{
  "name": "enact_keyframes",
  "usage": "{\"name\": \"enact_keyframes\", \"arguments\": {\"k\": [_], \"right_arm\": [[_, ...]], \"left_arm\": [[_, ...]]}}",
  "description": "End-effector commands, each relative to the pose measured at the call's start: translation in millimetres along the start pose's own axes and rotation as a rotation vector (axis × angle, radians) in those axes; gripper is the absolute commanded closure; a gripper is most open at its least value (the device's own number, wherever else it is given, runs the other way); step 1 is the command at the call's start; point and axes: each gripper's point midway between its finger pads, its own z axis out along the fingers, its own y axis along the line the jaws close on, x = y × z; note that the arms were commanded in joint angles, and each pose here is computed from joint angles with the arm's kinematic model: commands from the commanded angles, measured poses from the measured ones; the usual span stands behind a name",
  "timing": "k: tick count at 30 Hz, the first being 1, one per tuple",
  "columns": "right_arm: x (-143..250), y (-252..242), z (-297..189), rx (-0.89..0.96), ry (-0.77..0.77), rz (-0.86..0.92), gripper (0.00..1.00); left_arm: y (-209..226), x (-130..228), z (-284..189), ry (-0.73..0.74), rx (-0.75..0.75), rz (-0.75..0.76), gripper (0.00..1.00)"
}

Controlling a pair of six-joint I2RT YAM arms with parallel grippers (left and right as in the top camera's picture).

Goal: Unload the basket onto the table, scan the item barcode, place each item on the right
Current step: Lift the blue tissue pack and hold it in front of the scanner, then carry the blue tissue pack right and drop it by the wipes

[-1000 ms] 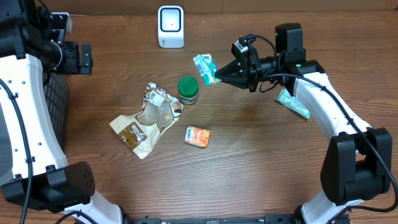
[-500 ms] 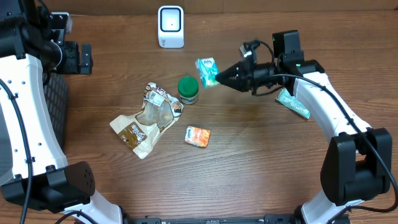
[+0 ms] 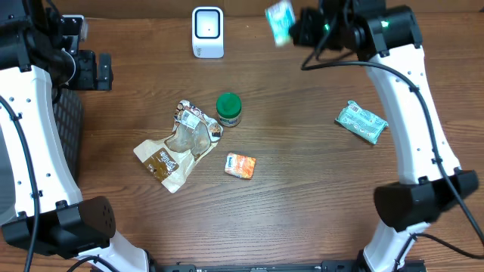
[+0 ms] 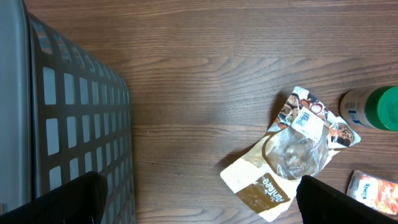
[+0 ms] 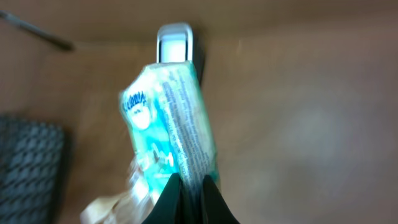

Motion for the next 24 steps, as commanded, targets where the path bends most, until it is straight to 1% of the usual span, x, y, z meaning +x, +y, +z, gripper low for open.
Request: {"name": "enact_keyframes", "arguments": {"k": [1, 3, 4, 6, 7, 13, 15, 18, 21, 24], "right_arm": [[-33, -4, 39, 0.266, -0.163, -0.257, 0.96], [-54, 21, 73, 0.393, -0.31, -0.413, 0.96], [-56, 25, 79, 0.408, -0.331, -0.439, 0.96], [-54, 52, 126, 0.407, -0.379, -0.627, 0.96], [-51, 60, 148, 0.404, -0.399, -0.69, 0.96], [-29, 65, 230, 0.415, -0.453, -0.863, 0.96], [-20, 63, 247, 0.422, -0.444, -0.908, 0.96], [-5, 55, 269, 0.424, -0.424, -0.916, 0.96], [4, 51, 277, 0.42, -0.393, -0.937, 0.96], [5, 56, 277, 0.433, -0.383, -1.017, 0.96]], "left_arm": [[0, -1, 1, -0.002, 0.005, 0.018, 0.01], [0, -1, 1, -0.002, 0.005, 0.018, 0.01], [0, -1, 1, -0.002, 0.005, 0.018, 0.0], [0, -1, 1, -0.002, 0.005, 0.018, 0.0], [0, -1, 1, -0.002, 0.005, 0.018, 0.0], [0, -1, 1, -0.002, 0.005, 0.018, 0.0], [0, -1, 1, -0.002, 0.005, 0.018, 0.0], [0, -1, 1, -0.002, 0.005, 0.018, 0.0], [0, -1, 1, -0.002, 0.005, 0.018, 0.0], [0, -1, 1, -0.002, 0.005, 0.018, 0.0]]}}
